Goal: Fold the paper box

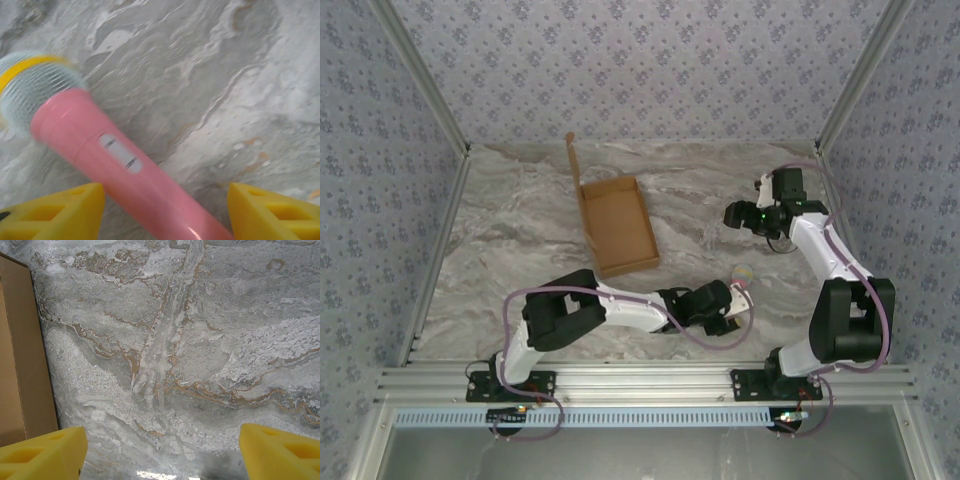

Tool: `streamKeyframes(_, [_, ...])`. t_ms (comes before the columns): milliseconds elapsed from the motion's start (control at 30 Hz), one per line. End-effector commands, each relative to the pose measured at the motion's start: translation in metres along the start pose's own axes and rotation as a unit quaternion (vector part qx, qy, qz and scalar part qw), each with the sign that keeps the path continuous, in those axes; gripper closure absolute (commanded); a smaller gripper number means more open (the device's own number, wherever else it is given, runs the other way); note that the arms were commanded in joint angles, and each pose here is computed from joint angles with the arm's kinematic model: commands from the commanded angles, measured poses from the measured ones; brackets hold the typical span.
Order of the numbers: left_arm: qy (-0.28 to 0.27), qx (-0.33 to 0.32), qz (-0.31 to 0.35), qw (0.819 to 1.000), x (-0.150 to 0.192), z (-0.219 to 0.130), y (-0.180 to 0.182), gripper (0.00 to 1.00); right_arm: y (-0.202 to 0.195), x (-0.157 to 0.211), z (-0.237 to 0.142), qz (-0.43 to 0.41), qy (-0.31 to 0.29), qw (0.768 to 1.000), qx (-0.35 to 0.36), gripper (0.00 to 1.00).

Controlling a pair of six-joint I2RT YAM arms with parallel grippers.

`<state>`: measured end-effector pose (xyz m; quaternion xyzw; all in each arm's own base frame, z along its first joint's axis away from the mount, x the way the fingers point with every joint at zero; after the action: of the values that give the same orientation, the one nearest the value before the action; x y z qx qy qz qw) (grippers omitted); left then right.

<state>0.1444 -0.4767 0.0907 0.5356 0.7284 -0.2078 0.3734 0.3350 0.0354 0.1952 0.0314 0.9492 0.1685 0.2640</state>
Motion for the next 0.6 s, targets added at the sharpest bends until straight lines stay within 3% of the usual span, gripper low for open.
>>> streamKeyframes(0, [-0.007, -0.021, -0.014, 1.000, -0.007, -0.014, 0.011, 0.35, 0.001, 0.005, 0.001, -0.005, 0.012, 1.000, 0.000, 0.19])
streamKeyframes(167, [0.009, -0.027, -0.030, 0.999, 0.001, -0.011, 0.019, 0.37, 0.002, 0.006, 0.002, -0.008, 0.015, 1.000, 0.001, 0.19])
streamKeyframes(567, [0.037, -0.026, -0.054, 0.998, 0.022, -0.008, 0.038, 0.63, 0.008, 0.009, -0.006, -0.009, 0.009, 1.000, 0.005, 0.19])
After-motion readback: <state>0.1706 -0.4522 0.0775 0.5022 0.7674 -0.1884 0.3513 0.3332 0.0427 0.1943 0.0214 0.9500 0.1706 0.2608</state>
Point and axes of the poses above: each hand's point on the last joint's axis, 136 mm out from that joint toward the fingers, its own z axis out along the fingers, its own y axis along the line the jaws close on, x = y × z, the point moved 7 cm from there along -z, back along the fingers, and after that the axes turned 3 degrees about -z, right-handed, at the moved point
